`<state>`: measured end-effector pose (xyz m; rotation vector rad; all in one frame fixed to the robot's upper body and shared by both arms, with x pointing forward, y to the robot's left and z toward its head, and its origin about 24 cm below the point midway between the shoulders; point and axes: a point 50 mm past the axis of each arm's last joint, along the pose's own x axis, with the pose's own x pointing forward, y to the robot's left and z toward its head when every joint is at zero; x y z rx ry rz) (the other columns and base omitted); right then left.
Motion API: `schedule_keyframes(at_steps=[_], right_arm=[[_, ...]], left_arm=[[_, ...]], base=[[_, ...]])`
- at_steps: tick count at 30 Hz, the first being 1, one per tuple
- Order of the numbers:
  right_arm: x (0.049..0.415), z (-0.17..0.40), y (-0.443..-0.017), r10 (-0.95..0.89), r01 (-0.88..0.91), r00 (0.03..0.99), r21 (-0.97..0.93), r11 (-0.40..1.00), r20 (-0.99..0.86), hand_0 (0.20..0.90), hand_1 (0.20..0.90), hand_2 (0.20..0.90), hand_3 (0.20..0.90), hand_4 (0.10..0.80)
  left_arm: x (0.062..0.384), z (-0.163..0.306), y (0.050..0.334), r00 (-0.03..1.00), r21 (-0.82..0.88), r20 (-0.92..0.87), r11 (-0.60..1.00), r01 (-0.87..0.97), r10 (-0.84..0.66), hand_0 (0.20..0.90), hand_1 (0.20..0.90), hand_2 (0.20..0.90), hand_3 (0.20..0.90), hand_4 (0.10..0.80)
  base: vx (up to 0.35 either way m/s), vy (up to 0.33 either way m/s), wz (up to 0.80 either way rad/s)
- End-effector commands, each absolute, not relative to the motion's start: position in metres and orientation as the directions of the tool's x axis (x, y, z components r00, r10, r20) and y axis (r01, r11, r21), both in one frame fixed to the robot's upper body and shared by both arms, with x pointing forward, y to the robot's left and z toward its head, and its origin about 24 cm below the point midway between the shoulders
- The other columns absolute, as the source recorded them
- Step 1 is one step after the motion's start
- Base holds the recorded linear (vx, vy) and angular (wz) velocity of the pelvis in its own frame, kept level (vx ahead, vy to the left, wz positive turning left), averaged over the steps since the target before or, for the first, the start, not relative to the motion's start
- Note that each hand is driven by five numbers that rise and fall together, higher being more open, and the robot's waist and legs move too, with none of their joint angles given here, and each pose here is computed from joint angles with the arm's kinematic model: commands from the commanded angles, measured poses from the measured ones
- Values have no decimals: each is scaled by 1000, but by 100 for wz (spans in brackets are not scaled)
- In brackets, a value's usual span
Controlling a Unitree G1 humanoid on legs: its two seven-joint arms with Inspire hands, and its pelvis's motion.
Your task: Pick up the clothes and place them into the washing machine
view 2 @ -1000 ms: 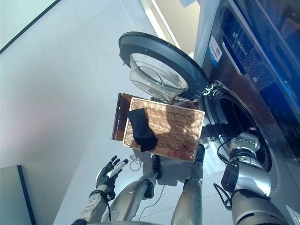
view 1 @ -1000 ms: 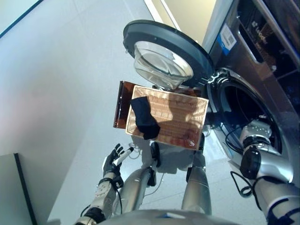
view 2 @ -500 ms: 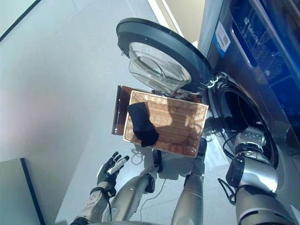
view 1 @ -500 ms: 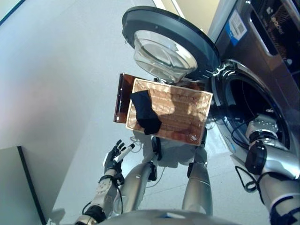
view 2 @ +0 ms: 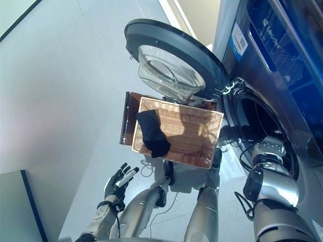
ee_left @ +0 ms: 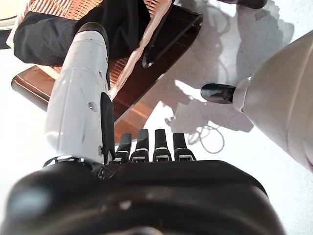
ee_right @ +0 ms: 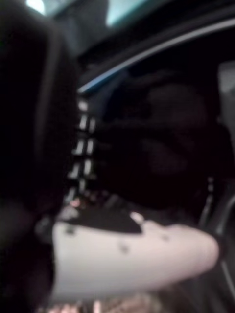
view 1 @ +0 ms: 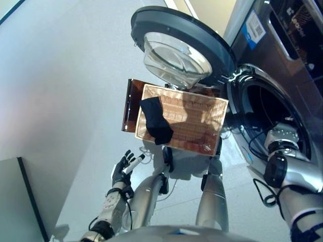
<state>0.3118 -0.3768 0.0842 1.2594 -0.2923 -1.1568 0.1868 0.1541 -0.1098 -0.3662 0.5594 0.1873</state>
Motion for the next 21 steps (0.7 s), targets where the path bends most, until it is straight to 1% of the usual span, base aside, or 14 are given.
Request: schedule_keyframes(at_steps=[1,6,10,14,21], right_arm=[[318,152,-398,-880,424,452,903,68,-146,900,900,900,900,800],[328,138,-380,-849,425,511,898,112,-136,900,900,900,900,800],[335,121,-361,-812,460,564,873,161,-147,900,900,900,900,800],[339,106,-344,-784,464,598,870,169,-167,900,900,900,900,800],[337,75,-320,-740,521,637,828,207,-216,900,900,900,900,800]], left_arm=[[178,-110,181,826,-230,-541,916,-328,160,900,900,900,900,800],[177,-111,183,822,-235,-543,908,-346,173,900,900,900,900,800],[176,-111,182,822,-248,-542,902,-354,173,900,900,900,900,800],[176,-111,182,823,-255,-541,898,-358,175,900,900,900,900,800],[176,-110,184,824,-258,-535,892,-371,188,900,900,900,900,800]], base=[[0,0,0],[0,0,0],[-25,5,-4],[-8,1,-1],[0,0,0]])
